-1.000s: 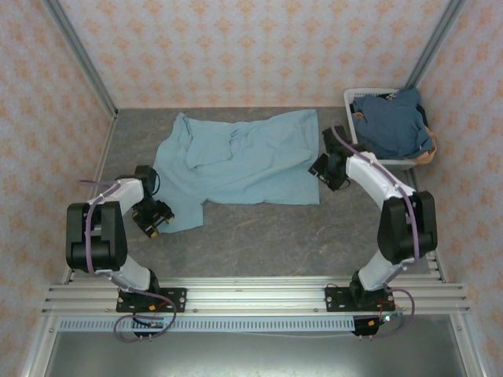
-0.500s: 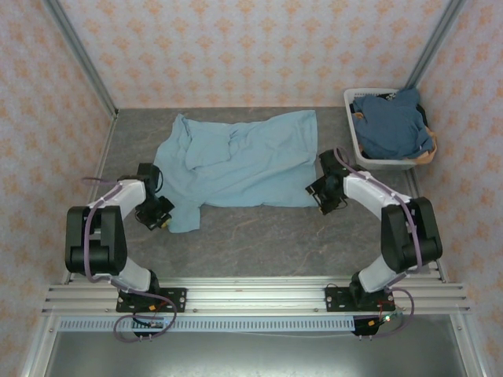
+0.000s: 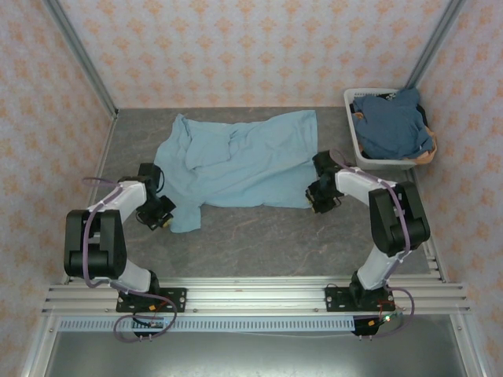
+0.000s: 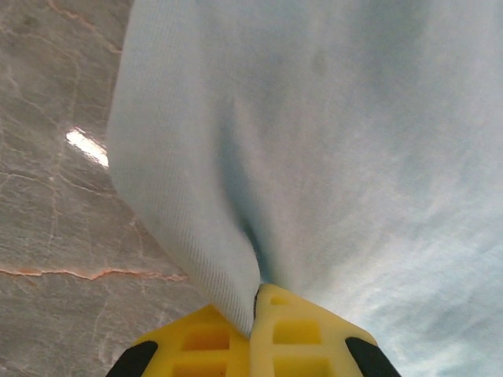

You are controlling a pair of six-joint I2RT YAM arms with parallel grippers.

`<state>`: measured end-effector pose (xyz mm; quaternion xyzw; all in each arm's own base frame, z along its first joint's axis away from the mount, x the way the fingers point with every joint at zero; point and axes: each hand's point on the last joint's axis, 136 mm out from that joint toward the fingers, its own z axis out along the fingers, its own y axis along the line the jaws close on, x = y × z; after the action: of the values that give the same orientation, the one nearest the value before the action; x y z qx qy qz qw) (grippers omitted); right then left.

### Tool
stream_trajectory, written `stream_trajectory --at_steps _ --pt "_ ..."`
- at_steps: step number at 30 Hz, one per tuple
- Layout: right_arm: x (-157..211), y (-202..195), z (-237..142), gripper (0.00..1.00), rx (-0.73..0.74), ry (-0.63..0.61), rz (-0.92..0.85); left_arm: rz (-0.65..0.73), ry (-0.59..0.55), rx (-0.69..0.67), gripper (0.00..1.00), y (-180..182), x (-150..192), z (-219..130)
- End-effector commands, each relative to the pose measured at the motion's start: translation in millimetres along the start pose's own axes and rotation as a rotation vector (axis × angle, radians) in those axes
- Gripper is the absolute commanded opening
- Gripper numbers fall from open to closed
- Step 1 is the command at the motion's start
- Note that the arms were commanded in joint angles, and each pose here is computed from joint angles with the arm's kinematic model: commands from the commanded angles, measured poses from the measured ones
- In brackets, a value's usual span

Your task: Fold and stack the t-shirts

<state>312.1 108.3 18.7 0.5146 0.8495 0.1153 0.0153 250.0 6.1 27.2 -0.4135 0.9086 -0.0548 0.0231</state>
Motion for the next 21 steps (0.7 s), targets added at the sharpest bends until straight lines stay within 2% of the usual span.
stream_trajectory --at_steps 1,2,6,8,12,17,21 --pt "-26 35 1 0.05 -0.095 -0.094 -0.017 -0.007 -0.059 0.084 0.00 -23 -12 -24" --pt "-29 45 -7 0.00 -0.123 -0.108 -0.038 -0.010 -0.073 0.103 0.00 -28 -15 -29" --pt "-39 108 -71 0.00 -0.291 -0.192 -0.182 -0.042 -0.181 0.227 0.00 -63 -40 -72" --pt "-42 137 -115 0.00 -0.368 -0.249 -0.254 -0.065 -0.263 0.313 0.00 -83 -57 -110" --pt "-46 184 -216 0.00 -0.547 -0.377 -0.367 -0.104 -0.483 0.489 0.00 -111 -87 -213" --pt "-34 197 -331 0.00 -0.784 -0.524 -0.451 -0.127 -0.736 0.674 0.00 -104 -86 -335" --pt "-13 173 -403 0.00 -0.970 -0.594 -0.487 -0.145 -0.910 0.829 0.00 -75 -60 -411"
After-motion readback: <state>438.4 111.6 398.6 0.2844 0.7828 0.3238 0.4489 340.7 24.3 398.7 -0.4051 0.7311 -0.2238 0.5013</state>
